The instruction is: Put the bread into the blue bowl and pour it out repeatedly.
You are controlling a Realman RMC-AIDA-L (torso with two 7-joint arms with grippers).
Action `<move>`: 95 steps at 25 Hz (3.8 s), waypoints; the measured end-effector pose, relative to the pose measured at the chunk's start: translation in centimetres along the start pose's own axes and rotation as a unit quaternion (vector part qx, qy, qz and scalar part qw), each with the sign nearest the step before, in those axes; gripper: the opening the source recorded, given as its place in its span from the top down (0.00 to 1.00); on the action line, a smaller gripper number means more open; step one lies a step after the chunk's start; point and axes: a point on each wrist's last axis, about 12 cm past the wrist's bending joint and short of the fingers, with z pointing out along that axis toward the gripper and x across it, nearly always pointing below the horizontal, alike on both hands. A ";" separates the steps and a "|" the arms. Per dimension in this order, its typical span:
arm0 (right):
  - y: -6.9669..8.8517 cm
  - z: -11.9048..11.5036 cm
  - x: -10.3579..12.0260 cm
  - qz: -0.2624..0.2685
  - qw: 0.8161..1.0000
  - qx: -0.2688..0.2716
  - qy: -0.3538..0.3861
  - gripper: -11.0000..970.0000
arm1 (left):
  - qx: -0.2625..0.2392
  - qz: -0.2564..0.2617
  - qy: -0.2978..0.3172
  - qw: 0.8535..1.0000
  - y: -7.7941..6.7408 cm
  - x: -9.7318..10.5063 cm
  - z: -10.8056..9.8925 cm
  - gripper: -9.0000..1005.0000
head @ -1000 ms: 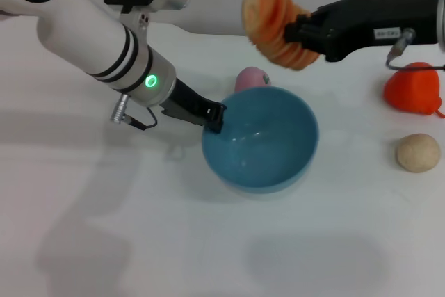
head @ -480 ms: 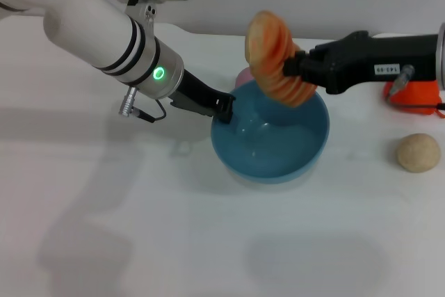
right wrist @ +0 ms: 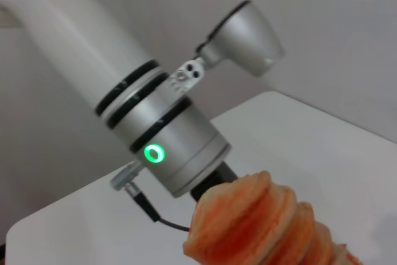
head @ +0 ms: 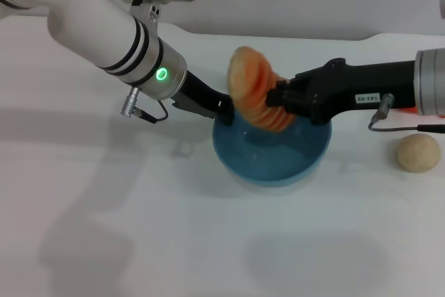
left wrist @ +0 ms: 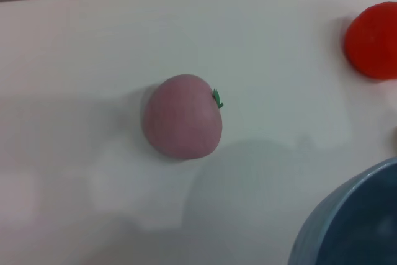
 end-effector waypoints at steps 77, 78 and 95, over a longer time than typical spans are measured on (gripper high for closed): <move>-5.5 -15.5 9.4 0.333 0.822 0.087 -0.454 0.53 | 0.082 -0.006 -0.350 0.933 6.2 3.3 -6.2 0.27; -5.6 -16.0 10.0 0.344 0.807 0.091 -0.472 0.53 | 0.082 -0.014 -0.358 0.930 6.7 3.7 -6.1 0.27; -5.9 -18.7 18.5 0.166 0.749 0.452 -0.455 0.53 | -0.064 -0.004 -0.424 0.903 12.1 7.5 -2.7 0.27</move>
